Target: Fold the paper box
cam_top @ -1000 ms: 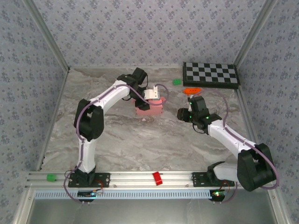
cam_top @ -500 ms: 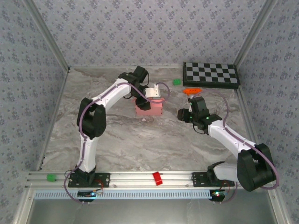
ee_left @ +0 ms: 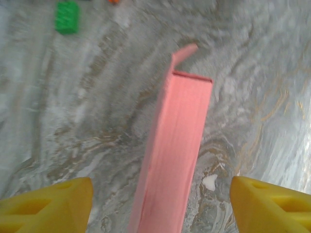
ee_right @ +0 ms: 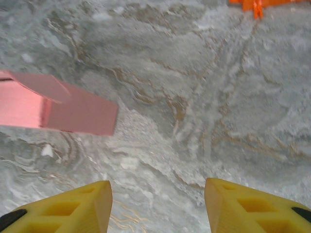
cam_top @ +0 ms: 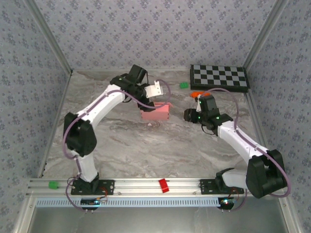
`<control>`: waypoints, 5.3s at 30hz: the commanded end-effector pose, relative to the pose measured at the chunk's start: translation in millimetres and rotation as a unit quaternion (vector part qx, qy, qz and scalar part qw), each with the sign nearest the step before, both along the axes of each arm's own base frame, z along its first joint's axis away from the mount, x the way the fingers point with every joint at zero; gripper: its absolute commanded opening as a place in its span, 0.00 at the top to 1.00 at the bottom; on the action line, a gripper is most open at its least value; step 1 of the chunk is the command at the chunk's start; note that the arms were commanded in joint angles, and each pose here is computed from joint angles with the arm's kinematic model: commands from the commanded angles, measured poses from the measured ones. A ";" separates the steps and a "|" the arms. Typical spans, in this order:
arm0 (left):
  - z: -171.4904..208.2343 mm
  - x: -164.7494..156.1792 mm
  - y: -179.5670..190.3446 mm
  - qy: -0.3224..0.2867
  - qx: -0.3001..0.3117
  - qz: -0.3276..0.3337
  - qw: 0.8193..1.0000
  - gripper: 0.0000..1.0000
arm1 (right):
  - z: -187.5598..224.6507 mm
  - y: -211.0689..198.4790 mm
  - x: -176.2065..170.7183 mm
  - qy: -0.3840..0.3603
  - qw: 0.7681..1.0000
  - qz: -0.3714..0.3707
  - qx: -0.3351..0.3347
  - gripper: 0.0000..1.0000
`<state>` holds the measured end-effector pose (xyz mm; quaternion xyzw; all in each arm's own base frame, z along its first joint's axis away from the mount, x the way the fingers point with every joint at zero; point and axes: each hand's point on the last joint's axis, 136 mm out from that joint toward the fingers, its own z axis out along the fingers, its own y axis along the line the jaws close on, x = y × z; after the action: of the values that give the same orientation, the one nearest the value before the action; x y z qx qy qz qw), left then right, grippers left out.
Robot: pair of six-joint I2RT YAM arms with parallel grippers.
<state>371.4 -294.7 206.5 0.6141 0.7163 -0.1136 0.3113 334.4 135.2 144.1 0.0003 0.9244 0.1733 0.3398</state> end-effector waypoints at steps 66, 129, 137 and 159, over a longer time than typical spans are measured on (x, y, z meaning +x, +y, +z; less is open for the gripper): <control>-52.7 13.3 74.4 0.335 -0.275 0.383 0.816 0.56 | 2.2 87.5 48.8 0.104 0.973 0.169 0.119 0.56; -65.7 6.5 63.5 0.377 -0.287 0.364 0.802 0.79 | 4.5 110.8 51.8 0.129 0.966 0.173 0.138 0.74; -64.7 7.7 64.9 0.372 -0.286 0.368 0.803 0.75 | 1.2 106.2 52.4 0.133 0.969 0.166 0.125 0.71; -69.5 5.3 71.9 0.360 -0.268 0.380 0.809 0.72 | -6.1 93.0 47.9 0.137 0.974 0.157 0.088 0.71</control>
<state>380.1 -226.0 138.0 0.0954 0.8927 -0.3896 0.2054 382.9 227.9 131.2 -0.0824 0.9318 0.3080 0.1734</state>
